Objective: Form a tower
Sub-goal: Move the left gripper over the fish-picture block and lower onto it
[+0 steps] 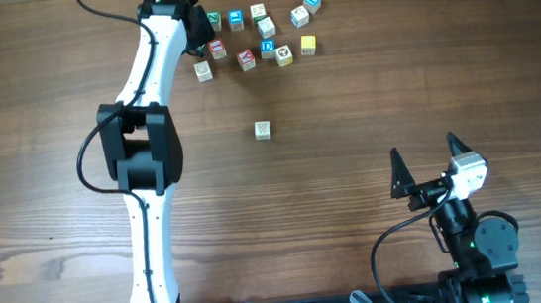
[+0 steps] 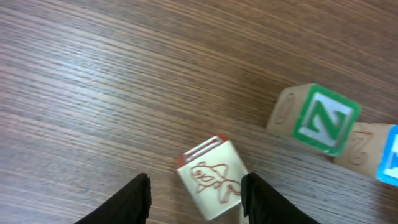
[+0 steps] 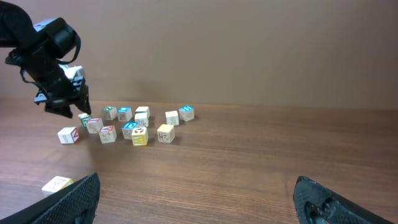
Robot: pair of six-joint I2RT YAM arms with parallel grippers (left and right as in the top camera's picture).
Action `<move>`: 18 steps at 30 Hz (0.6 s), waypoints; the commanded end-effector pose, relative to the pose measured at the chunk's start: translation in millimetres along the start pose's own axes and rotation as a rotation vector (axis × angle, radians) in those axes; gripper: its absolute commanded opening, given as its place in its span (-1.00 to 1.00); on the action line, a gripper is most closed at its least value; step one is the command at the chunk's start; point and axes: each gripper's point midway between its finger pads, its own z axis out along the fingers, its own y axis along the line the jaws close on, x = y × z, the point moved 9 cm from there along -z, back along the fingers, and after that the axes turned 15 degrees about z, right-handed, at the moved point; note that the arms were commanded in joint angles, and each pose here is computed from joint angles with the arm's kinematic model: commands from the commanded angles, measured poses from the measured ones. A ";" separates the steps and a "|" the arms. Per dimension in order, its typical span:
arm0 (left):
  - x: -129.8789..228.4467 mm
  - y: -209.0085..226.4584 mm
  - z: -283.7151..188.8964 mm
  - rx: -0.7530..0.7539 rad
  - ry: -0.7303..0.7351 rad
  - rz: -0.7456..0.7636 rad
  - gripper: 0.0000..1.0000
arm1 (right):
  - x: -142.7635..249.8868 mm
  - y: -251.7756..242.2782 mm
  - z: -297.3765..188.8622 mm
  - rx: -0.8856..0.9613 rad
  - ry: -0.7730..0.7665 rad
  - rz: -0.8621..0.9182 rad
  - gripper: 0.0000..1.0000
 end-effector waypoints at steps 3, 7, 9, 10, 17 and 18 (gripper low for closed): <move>8.8 13.1 13.5 -0.088 0.039 -0.002 0.02 | -1.8 -1.9 -0.3 0.019 -0.016 0.012 1.00; 5.9 13.7 13.6 -0.096 0.019 -0.006 0.09 | -1.8 -1.9 -0.3 0.019 -0.016 0.012 1.00; 1.2 12.3 13.7 -0.085 -0.011 -0.012 0.19 | -1.8 -1.9 -0.3 0.019 -0.016 0.012 0.99; -0.9 11.2 13.8 -0.075 -0.023 -0.015 0.20 | -1.6 -1.9 -0.3 0.020 -0.015 0.013 1.00; 2.0 2.1 14.5 -0.011 -0.006 -0.037 0.15 | -1.6 -1.9 -0.3 0.020 -0.015 0.013 0.99; 2.9 1.3 15.4 -0.011 -0.003 -0.035 0.15 | -1.8 -1.9 -0.3 0.019 -0.016 0.013 0.99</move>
